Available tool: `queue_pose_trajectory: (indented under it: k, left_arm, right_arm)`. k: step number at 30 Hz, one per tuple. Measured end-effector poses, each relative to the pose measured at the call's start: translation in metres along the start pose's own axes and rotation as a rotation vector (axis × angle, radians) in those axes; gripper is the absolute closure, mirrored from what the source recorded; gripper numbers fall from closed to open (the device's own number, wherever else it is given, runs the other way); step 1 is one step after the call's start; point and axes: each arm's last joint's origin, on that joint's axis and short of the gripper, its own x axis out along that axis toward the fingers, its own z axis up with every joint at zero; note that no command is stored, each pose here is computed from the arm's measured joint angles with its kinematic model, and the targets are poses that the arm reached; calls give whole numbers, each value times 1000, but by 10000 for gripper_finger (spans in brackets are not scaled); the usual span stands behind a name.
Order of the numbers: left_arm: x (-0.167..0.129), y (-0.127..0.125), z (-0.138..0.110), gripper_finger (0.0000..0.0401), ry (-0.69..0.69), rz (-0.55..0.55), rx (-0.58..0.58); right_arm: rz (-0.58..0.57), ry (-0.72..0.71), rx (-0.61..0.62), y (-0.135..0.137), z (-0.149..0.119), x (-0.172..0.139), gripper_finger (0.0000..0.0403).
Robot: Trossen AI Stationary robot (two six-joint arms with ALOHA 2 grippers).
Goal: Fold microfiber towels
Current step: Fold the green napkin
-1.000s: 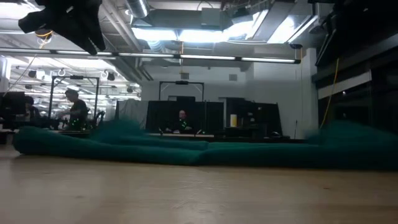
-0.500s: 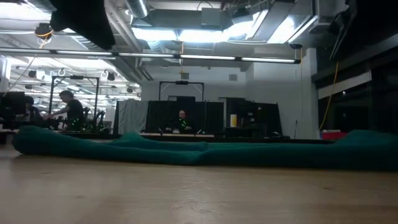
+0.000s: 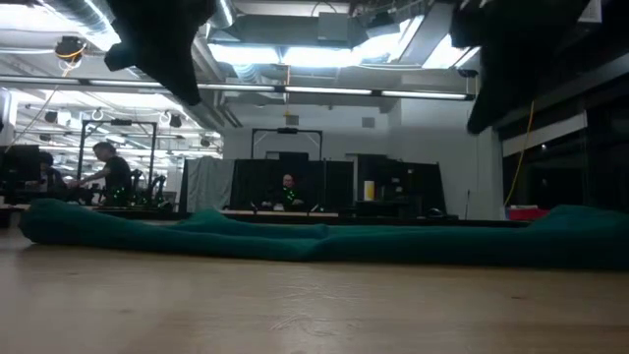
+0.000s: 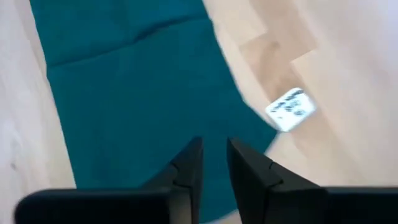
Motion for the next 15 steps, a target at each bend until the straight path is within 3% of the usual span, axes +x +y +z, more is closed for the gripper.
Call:
queue_pose_trajectory:
  k: [9, 15]
  left_arm:
    - [8, -9, -10, 394, 9, 22, 11]
    - [6, -9, -12, 399, -11, 33, -21]
  right_arm:
    - [104, 54, 226, -51, 17, 34, 270]
    - [145, 124, 254, -79, 20, 43, 283]
